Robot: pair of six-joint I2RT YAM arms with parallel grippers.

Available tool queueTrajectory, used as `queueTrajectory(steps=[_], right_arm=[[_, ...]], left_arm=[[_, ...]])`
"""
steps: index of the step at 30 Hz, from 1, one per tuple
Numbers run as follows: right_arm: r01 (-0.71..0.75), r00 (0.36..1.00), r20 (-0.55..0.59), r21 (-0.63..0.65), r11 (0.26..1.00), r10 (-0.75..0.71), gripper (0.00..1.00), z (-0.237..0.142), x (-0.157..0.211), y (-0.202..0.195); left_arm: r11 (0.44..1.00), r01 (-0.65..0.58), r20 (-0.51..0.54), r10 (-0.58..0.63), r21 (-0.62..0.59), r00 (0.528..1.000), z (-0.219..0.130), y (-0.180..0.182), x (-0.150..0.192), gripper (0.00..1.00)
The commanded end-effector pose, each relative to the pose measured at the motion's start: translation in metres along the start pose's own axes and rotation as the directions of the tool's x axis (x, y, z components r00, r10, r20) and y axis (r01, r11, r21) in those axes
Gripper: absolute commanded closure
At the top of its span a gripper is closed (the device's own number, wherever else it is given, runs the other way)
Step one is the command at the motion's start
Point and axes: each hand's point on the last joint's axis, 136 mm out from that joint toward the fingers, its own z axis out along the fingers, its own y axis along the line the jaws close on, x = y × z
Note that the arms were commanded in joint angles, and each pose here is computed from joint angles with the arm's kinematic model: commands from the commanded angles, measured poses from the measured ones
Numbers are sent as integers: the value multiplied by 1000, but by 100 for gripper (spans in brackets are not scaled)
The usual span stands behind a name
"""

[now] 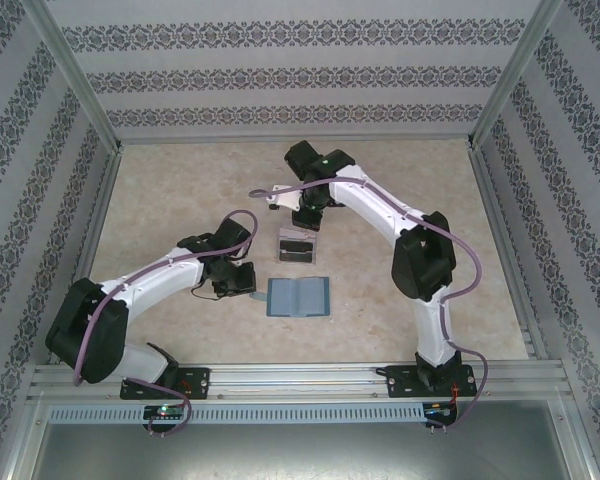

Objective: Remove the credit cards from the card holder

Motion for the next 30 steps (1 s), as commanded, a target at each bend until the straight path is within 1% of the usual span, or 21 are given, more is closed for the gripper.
queueTrajectory(steps=[1, 10, 14, 18, 19, 20, 21, 23, 25, 30], right_arm=[[36, 999, -39, -50, 998, -38, 96, 4, 6, 5], [69, 994, -77, -105, 992, -78, 94, 24, 10, 10], [67, 995, -70, -131, 989, -76, 92, 30, 9, 13], [66, 995, -71, -128, 990, -76, 91, 32, 8, 12], [64, 995, -74, -120, 991, -73, 88, 32, 7, 11], [62, 994, -79, -103, 993, -70, 82, 31, 7, 7], [58, 994, -83, -82, 995, -65, 79, 30, 7, 3], [52, 994, -94, -26, 998, -55, 76, 27, 7, -7], [36, 995, -98, 35, 999, -32, 75, 21, 8, -19], [-3, 996, -87, 139, 990, 16, 75, 1, 12, -36]], left_arm=[[1000, 7, -12, -7, -23, 1000, -5, 10, 5, 85], [999, 8, -24, -8, -31, 1000, -4, 14, 7, 85], [1000, 8, -27, -8, -24, 1000, -4, 13, 8, 85], [1000, 7, -30, -7, -22, 1000, -3, 13, 9, 84], [1000, 8, -30, -9, -21, 1000, -3, 13, 9, 84], [1000, 8, -30, -9, -21, 1000, -3, 13, 9, 84], [1000, 8, -29, -8, -20, 1000, -3, 13, 9, 84], [1000, 11, -29, -12, -18, 1000, -2, 14, 9, 84], [1000, 9, -27, -9, -16, 1000, -1, 13, 8, 84], [1000, 3, -14, -3, -31, 1000, 3, 17, 2, 83]])
